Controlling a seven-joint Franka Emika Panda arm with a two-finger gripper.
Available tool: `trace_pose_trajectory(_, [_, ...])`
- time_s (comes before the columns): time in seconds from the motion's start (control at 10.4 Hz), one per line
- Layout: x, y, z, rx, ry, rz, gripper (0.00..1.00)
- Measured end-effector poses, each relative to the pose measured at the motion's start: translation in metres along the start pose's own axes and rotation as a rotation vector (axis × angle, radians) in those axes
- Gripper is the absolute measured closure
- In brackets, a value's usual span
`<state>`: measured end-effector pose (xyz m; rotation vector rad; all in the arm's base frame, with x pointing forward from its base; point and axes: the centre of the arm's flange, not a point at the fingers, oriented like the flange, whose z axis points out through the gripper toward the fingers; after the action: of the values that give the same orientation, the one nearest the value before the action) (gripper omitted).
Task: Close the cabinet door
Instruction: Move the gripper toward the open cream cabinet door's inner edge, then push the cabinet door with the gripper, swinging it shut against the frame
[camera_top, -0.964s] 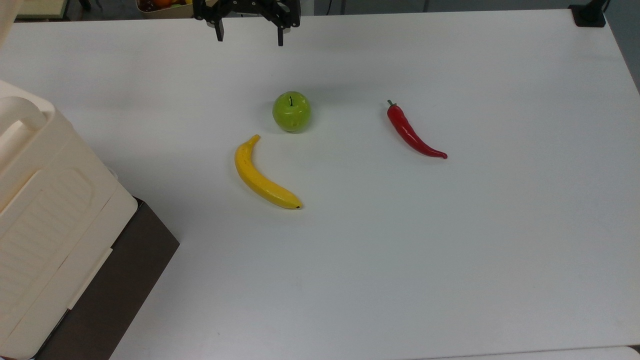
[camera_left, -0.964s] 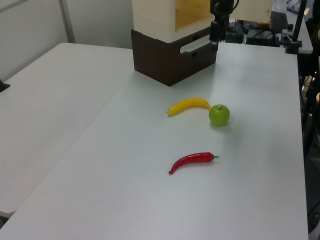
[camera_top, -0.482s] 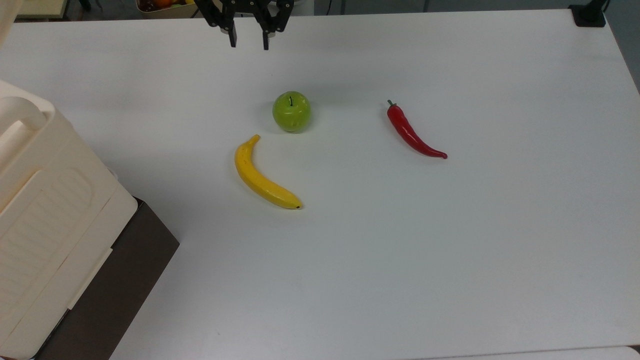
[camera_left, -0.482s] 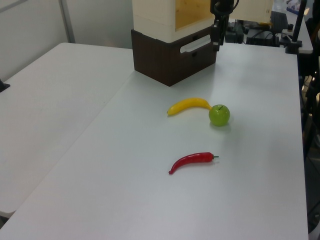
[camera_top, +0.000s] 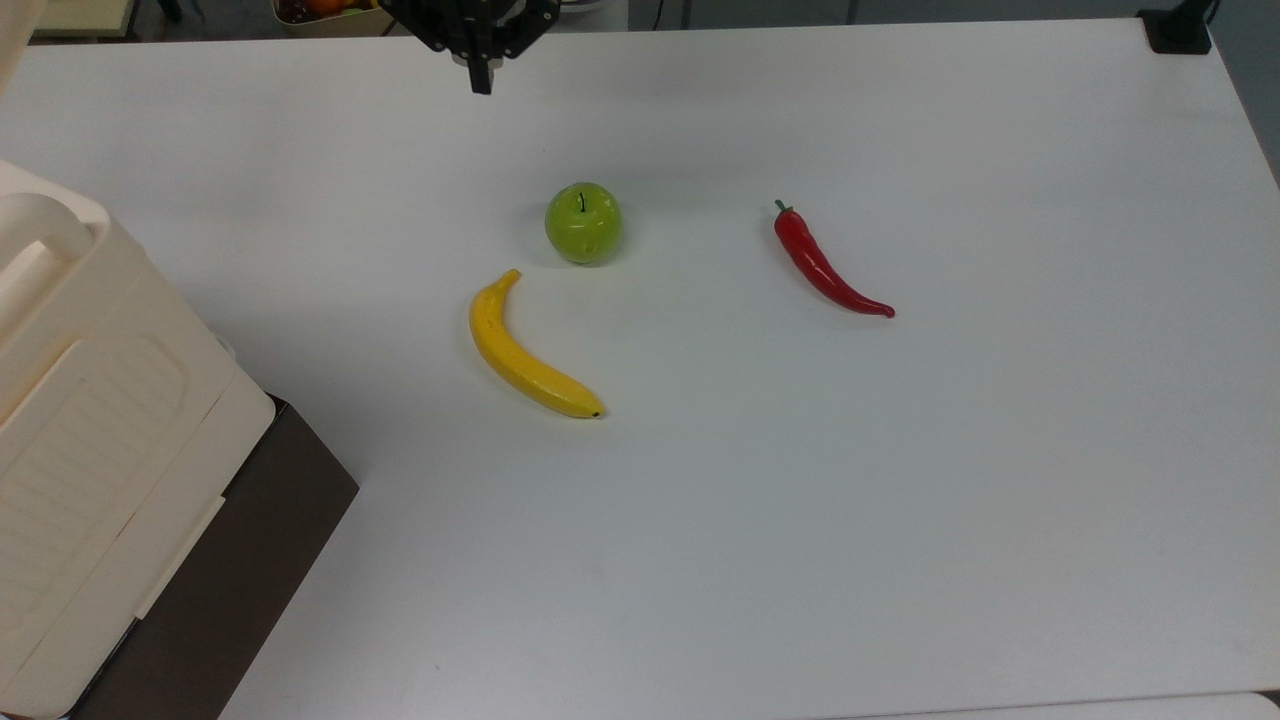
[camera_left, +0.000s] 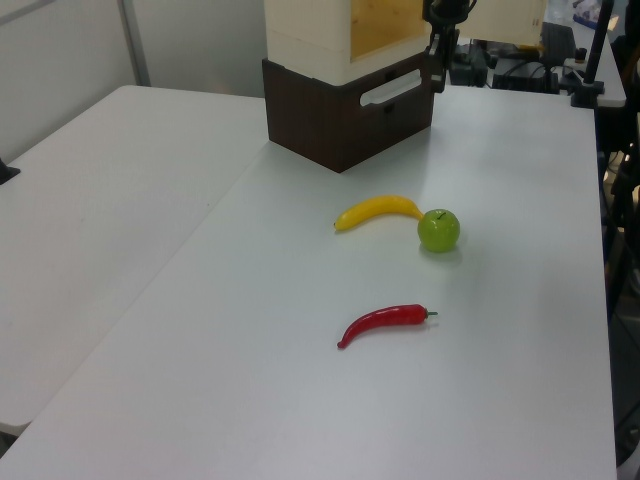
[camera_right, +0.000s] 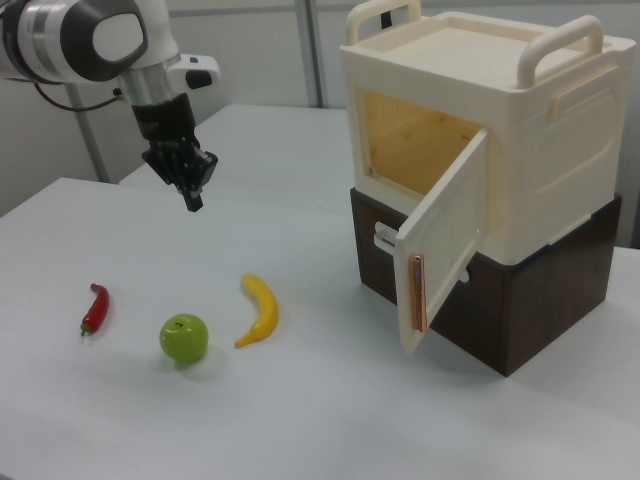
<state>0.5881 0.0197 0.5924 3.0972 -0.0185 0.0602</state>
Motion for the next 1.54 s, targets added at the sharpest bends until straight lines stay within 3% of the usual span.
trace_pose_trajectory(0.29, [0.003,0.037,-0.025,-0.002,0.053,0.062,0.99])
trace_pose_trajectory(0.58, [-0.001,0.108,-0.057,-0.014,0.119,0.157,0.99])
trace_pose_trajectory(0.96, [-0.029,0.224,-0.104,-0.065,0.231,0.272,0.99])
trace_pose_trajectory(1.25, [-0.049,0.298,-0.119,-0.125,0.35,0.37,0.99])
trace_pose_trajectory(1.54, [-0.072,0.351,-0.123,-0.171,0.401,0.438,0.99])
